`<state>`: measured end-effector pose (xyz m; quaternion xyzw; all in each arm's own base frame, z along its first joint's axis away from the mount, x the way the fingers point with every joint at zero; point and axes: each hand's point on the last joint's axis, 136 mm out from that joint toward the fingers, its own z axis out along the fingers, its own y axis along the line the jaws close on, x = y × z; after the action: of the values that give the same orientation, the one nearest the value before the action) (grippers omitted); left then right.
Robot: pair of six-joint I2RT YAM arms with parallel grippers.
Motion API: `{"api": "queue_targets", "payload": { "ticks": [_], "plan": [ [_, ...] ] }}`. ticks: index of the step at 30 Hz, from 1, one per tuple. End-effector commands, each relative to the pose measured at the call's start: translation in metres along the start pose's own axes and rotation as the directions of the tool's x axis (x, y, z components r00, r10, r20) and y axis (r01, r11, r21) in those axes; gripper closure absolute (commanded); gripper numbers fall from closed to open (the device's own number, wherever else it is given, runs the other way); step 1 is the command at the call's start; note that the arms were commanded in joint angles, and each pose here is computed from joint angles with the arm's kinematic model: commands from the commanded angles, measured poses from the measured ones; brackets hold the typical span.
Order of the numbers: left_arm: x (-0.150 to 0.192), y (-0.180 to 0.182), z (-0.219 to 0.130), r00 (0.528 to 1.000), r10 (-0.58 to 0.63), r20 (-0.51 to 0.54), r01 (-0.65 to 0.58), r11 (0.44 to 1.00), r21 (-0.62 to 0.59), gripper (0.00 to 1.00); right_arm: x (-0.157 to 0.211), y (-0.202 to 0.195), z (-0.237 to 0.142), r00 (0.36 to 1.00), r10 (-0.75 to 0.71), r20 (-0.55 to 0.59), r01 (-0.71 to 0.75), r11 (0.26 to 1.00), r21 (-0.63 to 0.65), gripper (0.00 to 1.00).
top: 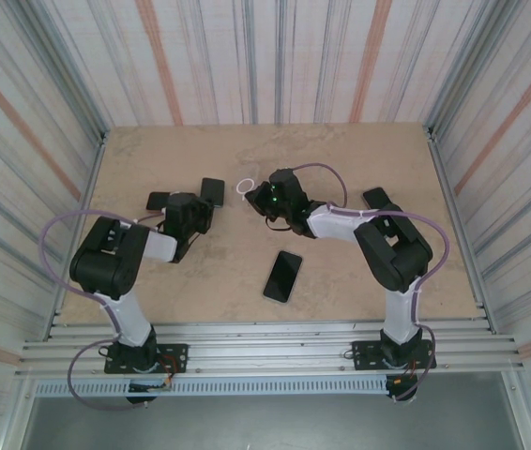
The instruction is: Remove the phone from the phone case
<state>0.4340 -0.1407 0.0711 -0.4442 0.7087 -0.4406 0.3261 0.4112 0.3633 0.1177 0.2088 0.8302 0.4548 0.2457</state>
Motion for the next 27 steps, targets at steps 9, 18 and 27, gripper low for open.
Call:
{"api": "queue_targets", "payload": {
  "ticks": [9, 18, 27],
  "plan": [
    [-0.005, 0.016, -0.005, 1.0, -0.024, 0.005, 0.024, 0.999, -0.032, 0.64, 0.007, -0.006, 0.016, 1.0, 0.001, -0.031, 0.001, 0.999, 0.045, 0.99],
    [-0.004, 0.037, -0.016, 0.999, -0.026, -0.02, 0.023, 0.991, -0.134, 0.4, 0.013, -0.019, 0.029, 0.997, -0.056, -0.058, 0.061, 0.993, 0.096, 0.99],
    [-0.004, 0.044, -0.029, 0.999, -0.011, -0.04, 0.002, 0.978, -0.207, 0.26, 0.019, -0.025, 0.041, 0.99, -0.114, -0.083, 0.124, 0.985, 0.124, 0.99]
  ]
}}
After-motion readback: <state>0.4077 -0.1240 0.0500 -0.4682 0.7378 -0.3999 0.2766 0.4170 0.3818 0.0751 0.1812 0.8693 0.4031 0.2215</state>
